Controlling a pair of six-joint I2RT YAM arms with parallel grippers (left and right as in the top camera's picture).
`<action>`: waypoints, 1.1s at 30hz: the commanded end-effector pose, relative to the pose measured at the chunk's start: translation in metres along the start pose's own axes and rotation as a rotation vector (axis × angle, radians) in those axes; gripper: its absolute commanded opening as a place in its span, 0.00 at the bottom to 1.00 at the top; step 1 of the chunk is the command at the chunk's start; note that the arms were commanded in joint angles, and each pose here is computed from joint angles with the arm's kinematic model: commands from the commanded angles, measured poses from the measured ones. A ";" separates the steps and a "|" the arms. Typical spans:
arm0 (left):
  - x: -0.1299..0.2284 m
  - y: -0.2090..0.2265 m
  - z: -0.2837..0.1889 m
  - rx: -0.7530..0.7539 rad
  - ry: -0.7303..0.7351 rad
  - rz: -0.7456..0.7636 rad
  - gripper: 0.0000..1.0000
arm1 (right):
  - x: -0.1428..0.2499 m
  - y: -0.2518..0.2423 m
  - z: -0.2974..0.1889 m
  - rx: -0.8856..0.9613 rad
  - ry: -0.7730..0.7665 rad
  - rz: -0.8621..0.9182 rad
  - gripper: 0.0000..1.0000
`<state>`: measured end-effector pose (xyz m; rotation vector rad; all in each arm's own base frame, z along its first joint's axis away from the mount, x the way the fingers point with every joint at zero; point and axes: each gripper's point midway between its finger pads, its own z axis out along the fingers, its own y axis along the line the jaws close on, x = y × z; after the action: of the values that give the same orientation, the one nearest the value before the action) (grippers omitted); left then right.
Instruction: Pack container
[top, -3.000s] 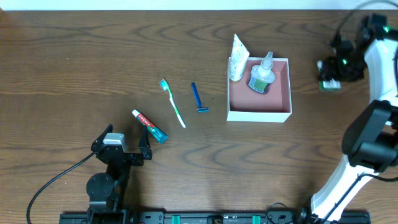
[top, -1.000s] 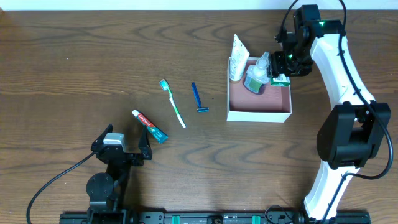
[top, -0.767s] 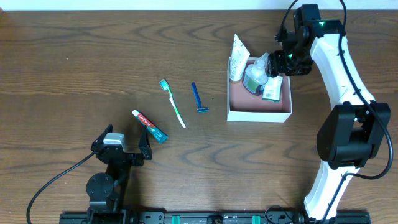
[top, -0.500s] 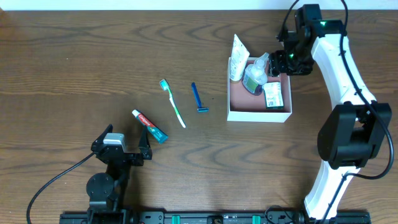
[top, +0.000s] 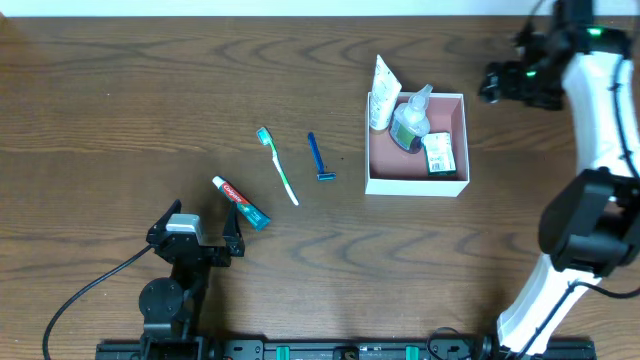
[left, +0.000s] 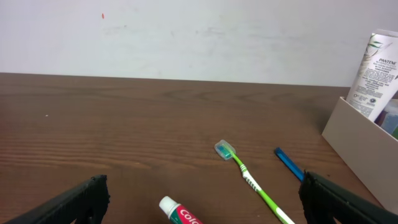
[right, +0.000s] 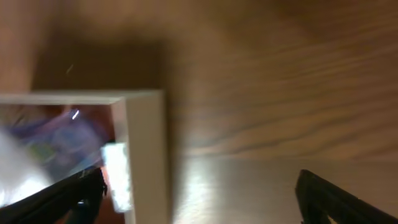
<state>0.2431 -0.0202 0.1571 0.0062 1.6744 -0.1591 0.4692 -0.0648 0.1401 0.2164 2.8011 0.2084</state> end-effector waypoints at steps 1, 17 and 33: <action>0.018 0.004 0.002 -0.013 0.045 -0.009 0.98 | -0.012 -0.038 -0.023 0.031 -0.078 0.137 0.99; 0.018 0.004 0.002 -0.013 0.045 -0.009 0.98 | 0.021 -0.150 0.009 0.093 -0.114 0.521 0.99; 0.018 0.004 0.002 -0.013 0.043 -0.009 0.98 | 0.030 -0.150 0.019 0.091 -0.093 0.539 0.99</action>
<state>0.2431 -0.0202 0.1571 0.0059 1.6745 -0.1594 0.4291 -0.2029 0.0787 0.9656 2.6262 0.1886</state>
